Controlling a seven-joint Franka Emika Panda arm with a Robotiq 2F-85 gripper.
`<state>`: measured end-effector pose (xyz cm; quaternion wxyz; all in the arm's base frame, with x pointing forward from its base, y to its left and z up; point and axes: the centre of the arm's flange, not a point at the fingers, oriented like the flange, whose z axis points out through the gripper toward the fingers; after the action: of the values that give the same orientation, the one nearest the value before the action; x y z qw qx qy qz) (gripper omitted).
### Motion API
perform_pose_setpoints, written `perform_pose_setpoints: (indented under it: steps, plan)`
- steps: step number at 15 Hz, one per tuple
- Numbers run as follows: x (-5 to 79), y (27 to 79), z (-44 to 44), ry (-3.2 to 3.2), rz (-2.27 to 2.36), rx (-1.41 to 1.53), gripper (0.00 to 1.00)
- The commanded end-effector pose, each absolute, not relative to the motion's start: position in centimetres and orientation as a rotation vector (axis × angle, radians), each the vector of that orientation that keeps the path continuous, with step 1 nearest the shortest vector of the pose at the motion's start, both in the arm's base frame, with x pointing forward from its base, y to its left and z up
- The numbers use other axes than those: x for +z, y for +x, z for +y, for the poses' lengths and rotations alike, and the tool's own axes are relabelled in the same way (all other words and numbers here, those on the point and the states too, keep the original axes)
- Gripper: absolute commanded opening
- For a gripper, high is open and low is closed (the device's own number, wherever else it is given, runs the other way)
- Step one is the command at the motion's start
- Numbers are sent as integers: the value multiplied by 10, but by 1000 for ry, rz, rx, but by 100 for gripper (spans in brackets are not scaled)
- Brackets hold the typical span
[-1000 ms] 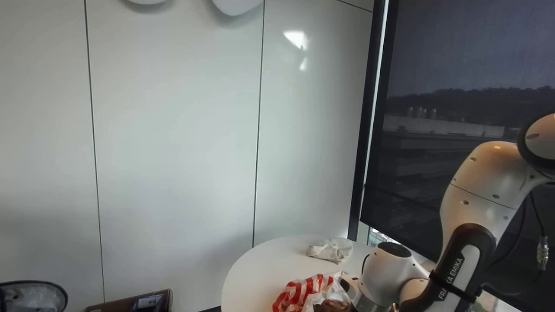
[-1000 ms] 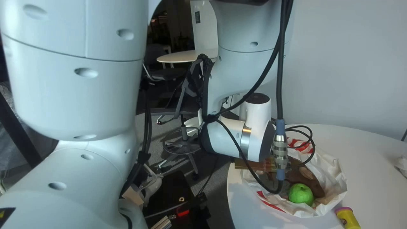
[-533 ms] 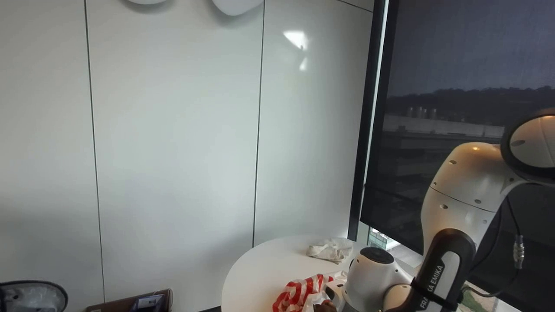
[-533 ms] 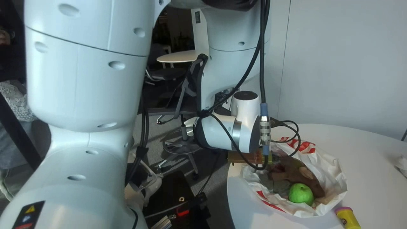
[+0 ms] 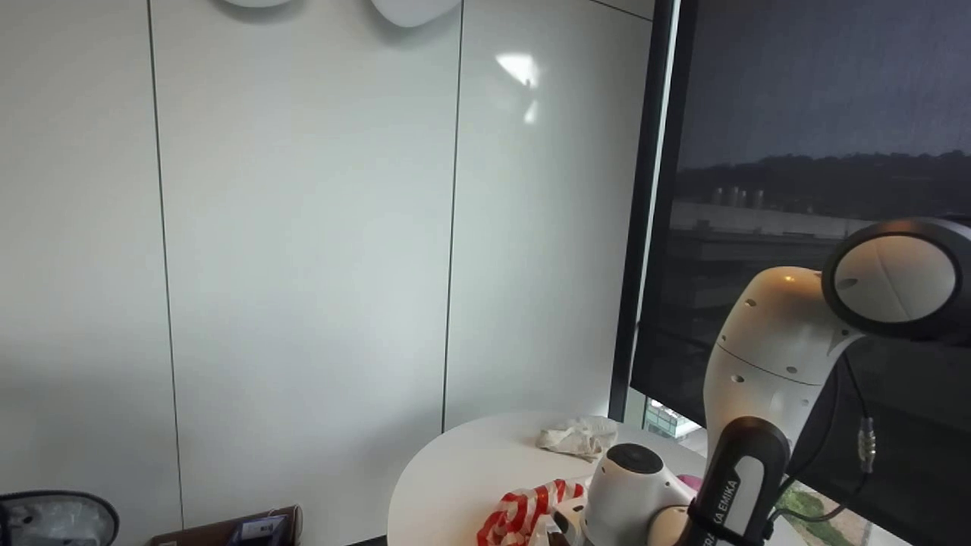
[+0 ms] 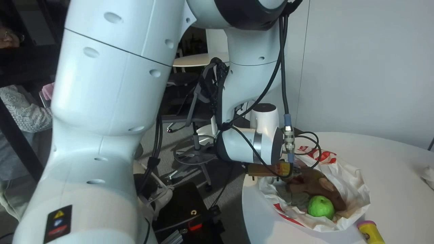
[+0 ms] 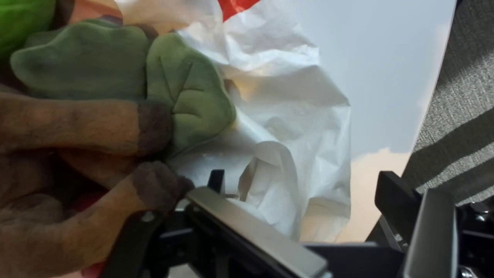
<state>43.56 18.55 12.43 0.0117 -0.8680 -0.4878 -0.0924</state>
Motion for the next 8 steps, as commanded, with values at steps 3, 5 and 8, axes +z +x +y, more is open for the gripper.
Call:
perform_pose_setpoints:
  steps: [3, 5, 8]
  plan:
    - [91, 453, 191, -2746, -1531, -276, 73]
    - [89, 455, 191, -2747, -1535, -265, 58]
    - [92, 454, 189, -2759, -1537, -210, 33]
